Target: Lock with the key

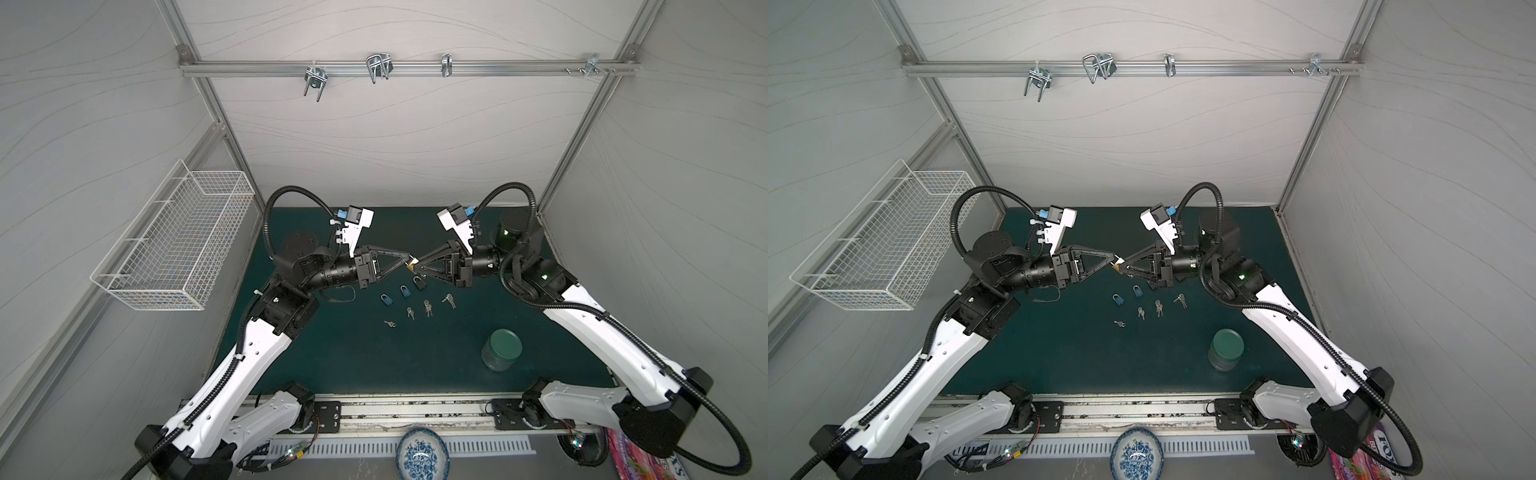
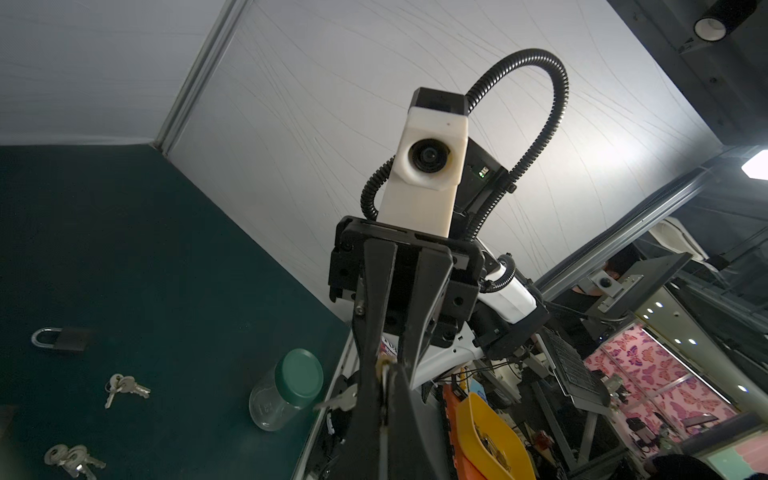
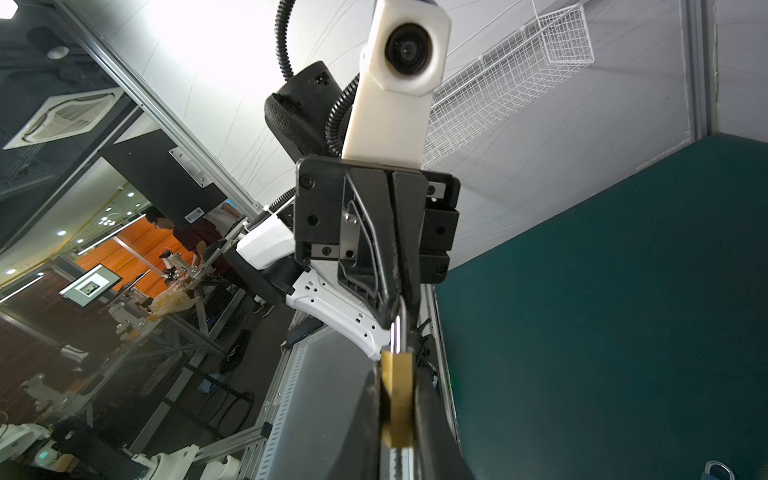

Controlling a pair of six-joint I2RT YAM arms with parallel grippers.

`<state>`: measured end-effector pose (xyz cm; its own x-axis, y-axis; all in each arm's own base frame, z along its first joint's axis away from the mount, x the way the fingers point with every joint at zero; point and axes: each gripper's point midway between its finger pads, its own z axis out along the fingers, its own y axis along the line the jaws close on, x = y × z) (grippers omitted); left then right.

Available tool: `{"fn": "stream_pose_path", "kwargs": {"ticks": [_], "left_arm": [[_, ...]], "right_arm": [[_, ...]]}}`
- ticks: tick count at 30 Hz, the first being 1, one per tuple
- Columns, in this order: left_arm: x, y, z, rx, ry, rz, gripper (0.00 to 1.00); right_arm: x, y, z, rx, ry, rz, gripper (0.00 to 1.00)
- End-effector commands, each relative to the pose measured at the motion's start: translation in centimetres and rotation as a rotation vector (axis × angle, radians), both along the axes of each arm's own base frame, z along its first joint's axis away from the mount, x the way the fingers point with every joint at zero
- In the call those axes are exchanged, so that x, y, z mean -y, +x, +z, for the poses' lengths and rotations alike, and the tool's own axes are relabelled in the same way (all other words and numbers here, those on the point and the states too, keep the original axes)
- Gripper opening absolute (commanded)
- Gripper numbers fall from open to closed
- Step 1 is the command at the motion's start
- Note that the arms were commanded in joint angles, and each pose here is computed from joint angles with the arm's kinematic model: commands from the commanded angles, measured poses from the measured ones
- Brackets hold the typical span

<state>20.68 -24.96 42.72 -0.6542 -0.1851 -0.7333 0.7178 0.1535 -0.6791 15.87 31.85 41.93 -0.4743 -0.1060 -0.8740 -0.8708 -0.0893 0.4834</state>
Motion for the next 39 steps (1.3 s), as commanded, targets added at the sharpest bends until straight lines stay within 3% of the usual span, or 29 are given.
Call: {"fn": "stream_pose_path", "kwargs": {"ticks": [1,3,4,9,14,17,20,28,39], "left_arm": [[-1.5,0.5,4.0,0.08,-0.092,0.067,0.0],[-1.5,0.5,4.1,0.077,-0.101,0.068,0.0],[-1.6,0.5,4.1,0.079,-0.104,0.071,0.0],[-2.1,0.3,4.2,0.078,-0.101,0.102,0.0],[-2.6,0.8,3.7,0.059,-0.101,0.153,0.0],[-2.7,1.1,3.7,0.039,-0.137,0.146,0.0],[-2.5,1.2,3.8,0.024,-0.171,0.12,0.0],[-2.3,0.9,4.9,0.017,-0.263,0.065,0.0],[-2.3,0.6,5.1,0.024,-0.267,0.051,0.0]], "right_arm": [[1.4,-1.6,1.4,0.079,0.032,0.028,0.0],[1.2,-1.6,1.9,0.092,0.043,0.037,0.0],[1.2,-1.7,2.3,0.105,0.053,0.041,0.05],[1.5,-1.6,3.2,0.194,0.091,0.011,0.51],[2.6,-0.6,3.2,0.323,0.191,-0.147,0.61],[2.9,0.5,2.8,0.366,0.234,-0.234,0.72],[2.2,0.6,2.0,0.368,0.197,-0.196,0.72],[0.9,0.2,1.7,0.423,0.187,-0.107,0.58],[0.1,-0.2,1.9,0.414,0.18,-0.043,0.38]]}}
